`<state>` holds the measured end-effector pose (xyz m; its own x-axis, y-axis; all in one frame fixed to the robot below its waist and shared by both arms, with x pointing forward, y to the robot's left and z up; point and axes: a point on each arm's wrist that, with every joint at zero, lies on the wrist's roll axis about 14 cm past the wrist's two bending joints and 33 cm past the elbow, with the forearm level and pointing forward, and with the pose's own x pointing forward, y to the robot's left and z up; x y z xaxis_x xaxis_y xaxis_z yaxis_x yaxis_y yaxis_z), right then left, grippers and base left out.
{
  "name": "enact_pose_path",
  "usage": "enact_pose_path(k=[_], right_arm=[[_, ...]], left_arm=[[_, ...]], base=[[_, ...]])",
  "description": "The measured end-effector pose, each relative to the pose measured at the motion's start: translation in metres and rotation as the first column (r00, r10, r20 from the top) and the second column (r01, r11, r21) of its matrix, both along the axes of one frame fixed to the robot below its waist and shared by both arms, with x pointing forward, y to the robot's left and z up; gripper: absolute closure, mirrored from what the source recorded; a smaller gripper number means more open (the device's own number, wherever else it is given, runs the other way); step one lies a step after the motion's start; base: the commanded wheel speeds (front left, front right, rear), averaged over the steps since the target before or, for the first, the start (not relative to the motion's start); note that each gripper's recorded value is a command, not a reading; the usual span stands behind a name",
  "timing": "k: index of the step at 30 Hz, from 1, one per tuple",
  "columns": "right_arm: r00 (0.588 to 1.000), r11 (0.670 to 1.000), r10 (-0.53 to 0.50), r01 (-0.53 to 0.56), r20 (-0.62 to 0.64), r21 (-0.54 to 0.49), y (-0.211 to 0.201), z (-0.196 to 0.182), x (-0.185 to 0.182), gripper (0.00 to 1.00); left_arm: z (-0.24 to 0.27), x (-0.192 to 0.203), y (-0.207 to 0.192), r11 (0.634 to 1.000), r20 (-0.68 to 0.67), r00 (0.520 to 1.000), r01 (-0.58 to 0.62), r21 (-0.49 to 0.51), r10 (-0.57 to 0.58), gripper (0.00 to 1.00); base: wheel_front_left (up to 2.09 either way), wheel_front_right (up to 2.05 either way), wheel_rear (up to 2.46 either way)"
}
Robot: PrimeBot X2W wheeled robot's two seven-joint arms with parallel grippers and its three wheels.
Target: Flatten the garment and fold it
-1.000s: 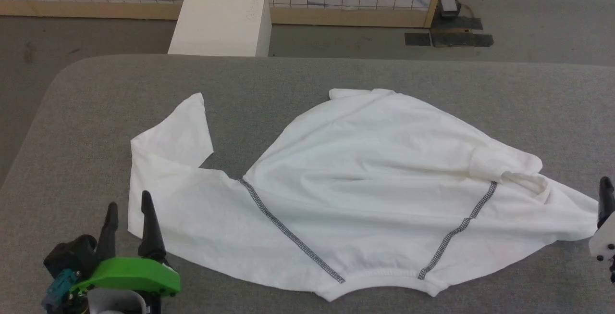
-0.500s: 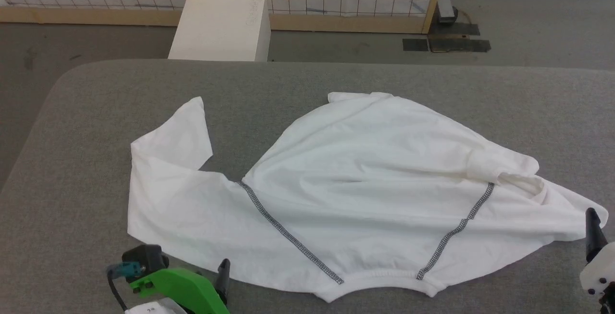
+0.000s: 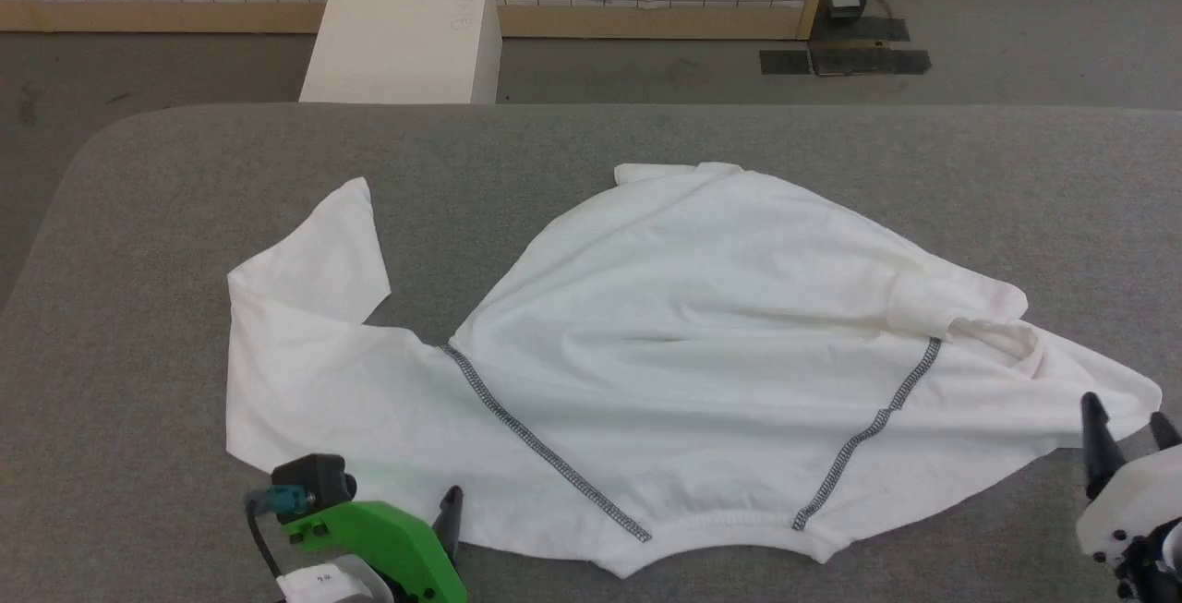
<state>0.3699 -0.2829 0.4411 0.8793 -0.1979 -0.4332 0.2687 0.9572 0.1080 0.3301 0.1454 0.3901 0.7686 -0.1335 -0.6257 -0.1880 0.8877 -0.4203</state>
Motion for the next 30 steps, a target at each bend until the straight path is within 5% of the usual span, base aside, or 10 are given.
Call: enact_pose_path(k=[11, 27, 28, 29, 30], right_arm=[[0.946, 0.982, 0.152, -0.111, -0.287, 0.152, 0.048, -0.056, -0.038, 0.00], [0.928, 0.968, 0.224, -0.175, -0.297, 0.183, 0.074, -0.067, -0.005, 0.00], [0.927, 0.967, 0.225, -0.176, -0.299, 0.184, 0.074, -0.067, -0.005, 0.21], [0.927, 0.967, 0.226, -0.176, -0.299, 0.184, 0.074, -0.067, -0.004, 0.71], [0.927, 0.967, 0.224, -0.174, -0.299, 0.184, 0.074, -0.067, -0.004, 1.00]], left_arm=[[0.000, 0.005, 0.001, 1.000, 0.046, 0.999, -0.023, -0.010, 0.023, 1.00], [-0.002, 0.005, 0.000, 0.999, 0.042, 0.999, -0.026, -0.022, 0.027, 1.00], [-0.002, 0.005, 0.000, 0.999, 0.044, 0.999, -0.026, -0.022, 0.027, 1.00], [-0.002, 0.004, 0.000, 0.999, 0.045, 0.999, -0.027, -0.022, 0.028, 1.00], [-0.002, 0.004, 0.000, 0.999, 0.045, 0.999, -0.027, -0.022, 0.028, 1.00]], base=[[0.00, 0.00, 0.00], [0.00, 0.00, 0.00], [0.00, 0.00, 0.00], [0.00, 0.00, 0.00], [0.00, 0.00, 0.00]])
